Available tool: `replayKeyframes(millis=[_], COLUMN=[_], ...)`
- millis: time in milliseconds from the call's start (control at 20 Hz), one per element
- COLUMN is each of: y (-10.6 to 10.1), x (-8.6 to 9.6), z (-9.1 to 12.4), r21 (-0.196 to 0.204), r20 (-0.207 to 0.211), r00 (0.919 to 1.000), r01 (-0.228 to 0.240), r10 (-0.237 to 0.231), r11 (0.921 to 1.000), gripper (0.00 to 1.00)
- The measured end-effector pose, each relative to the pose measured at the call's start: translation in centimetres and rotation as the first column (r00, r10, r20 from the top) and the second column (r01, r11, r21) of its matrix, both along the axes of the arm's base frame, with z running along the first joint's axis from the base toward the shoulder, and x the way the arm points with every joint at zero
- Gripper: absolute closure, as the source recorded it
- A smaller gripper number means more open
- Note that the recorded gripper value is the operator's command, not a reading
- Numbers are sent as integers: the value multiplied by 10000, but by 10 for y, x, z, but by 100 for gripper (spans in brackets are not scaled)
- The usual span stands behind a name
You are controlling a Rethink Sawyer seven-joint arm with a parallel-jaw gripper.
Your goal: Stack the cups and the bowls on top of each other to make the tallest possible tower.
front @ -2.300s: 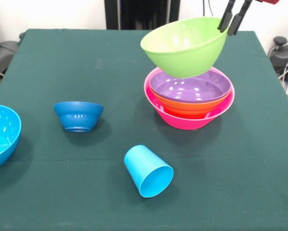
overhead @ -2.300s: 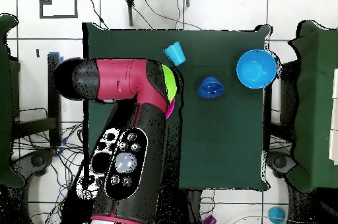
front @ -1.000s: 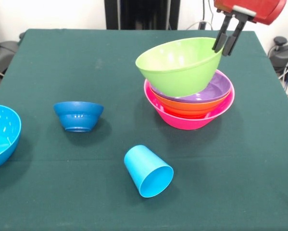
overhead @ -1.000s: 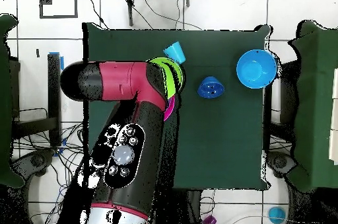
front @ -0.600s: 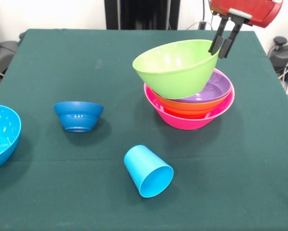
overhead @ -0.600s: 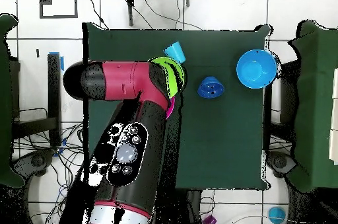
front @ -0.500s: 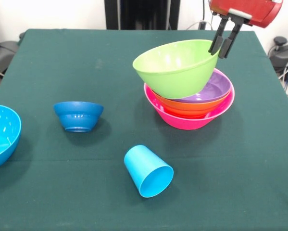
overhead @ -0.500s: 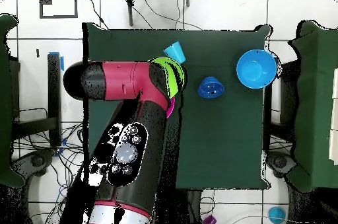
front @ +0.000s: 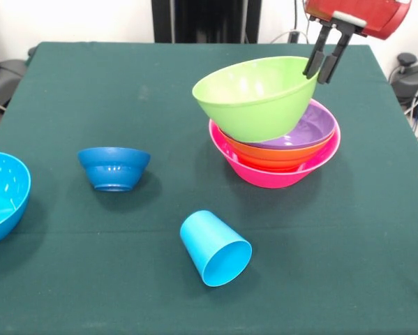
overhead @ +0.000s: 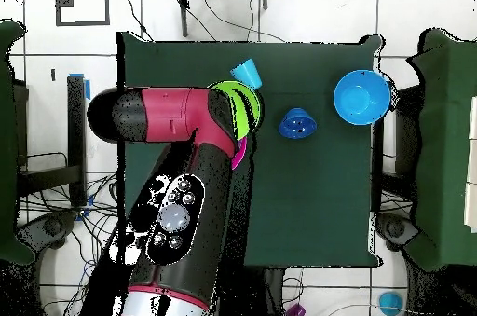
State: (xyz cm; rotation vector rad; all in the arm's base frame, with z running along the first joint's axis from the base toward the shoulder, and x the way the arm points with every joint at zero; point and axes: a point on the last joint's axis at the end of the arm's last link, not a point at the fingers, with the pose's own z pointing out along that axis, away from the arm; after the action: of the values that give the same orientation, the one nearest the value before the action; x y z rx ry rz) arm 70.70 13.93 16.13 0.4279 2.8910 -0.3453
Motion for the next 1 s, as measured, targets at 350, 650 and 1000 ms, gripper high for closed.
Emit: replayKeyframes(millis=[350,650,1000], y=[1,7,10], x=[-2,-6,-9], z=[-6,-8,-10], r21=[-173,-292,-302], r20=[58,118,74], r00=[9999,9996,9996], r01=[-91,-236,-267], r10=[92,240,269], r11=[9998,9993,9992], gripper=[100,100,100])
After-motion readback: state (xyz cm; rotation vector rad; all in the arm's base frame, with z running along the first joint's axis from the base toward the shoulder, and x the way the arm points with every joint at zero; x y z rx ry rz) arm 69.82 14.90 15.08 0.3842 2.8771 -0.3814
